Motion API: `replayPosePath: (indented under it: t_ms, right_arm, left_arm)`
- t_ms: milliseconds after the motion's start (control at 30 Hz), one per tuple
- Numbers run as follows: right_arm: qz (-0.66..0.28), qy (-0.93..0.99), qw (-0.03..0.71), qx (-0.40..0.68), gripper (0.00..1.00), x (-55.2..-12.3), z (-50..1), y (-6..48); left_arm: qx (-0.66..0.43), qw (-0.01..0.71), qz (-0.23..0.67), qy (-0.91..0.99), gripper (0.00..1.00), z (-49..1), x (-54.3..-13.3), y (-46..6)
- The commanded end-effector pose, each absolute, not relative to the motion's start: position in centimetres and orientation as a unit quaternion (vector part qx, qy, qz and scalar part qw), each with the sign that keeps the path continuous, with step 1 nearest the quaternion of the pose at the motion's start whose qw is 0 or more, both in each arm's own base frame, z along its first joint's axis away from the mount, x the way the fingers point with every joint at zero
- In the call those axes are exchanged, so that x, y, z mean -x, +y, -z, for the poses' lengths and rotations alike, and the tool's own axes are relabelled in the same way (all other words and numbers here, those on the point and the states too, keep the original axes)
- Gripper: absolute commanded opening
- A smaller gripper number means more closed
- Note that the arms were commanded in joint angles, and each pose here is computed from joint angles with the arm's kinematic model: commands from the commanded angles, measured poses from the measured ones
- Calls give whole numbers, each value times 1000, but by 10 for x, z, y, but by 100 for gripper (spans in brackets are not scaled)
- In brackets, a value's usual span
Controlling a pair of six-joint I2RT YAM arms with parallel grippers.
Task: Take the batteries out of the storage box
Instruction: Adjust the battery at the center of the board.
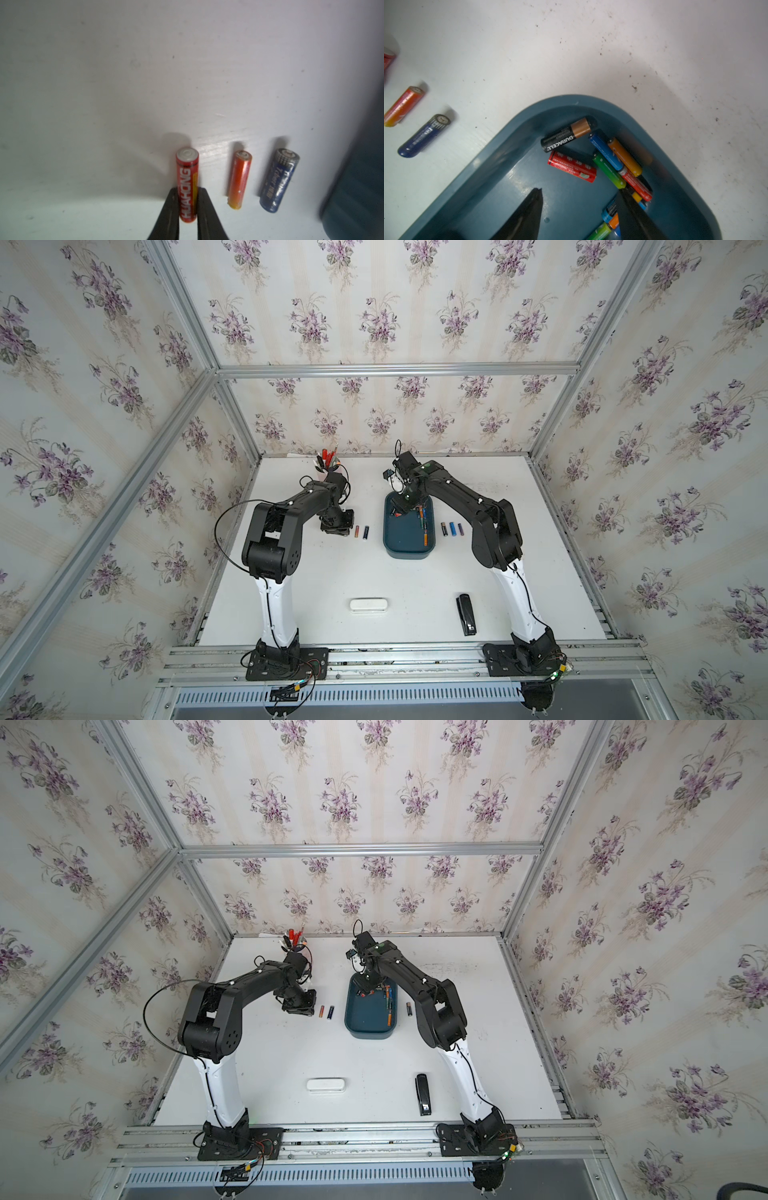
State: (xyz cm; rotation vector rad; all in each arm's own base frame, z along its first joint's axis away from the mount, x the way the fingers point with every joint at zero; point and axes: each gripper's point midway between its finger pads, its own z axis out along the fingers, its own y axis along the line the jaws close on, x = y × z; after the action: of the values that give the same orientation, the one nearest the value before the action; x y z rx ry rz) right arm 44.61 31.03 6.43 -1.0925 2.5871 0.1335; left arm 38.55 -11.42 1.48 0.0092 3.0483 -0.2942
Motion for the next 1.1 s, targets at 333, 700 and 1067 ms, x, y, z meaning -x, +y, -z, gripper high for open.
replayPosePath:
  t_ms: [333,700,1067]
  right_arm:
    - [-48,905,169,387,62,-447,-72,312]
    - [-50,906,166,386,62,-446,-71,311]
    - [-58,906,152,391,62,-439,-61,312]
  left_arm:
    - [0,12,88,996,38,-13,-373,-111]
    - [-3,21,82,996,47,-22,-373,-109]
    - [-5,35,88,995,52,-33,-379,-111]
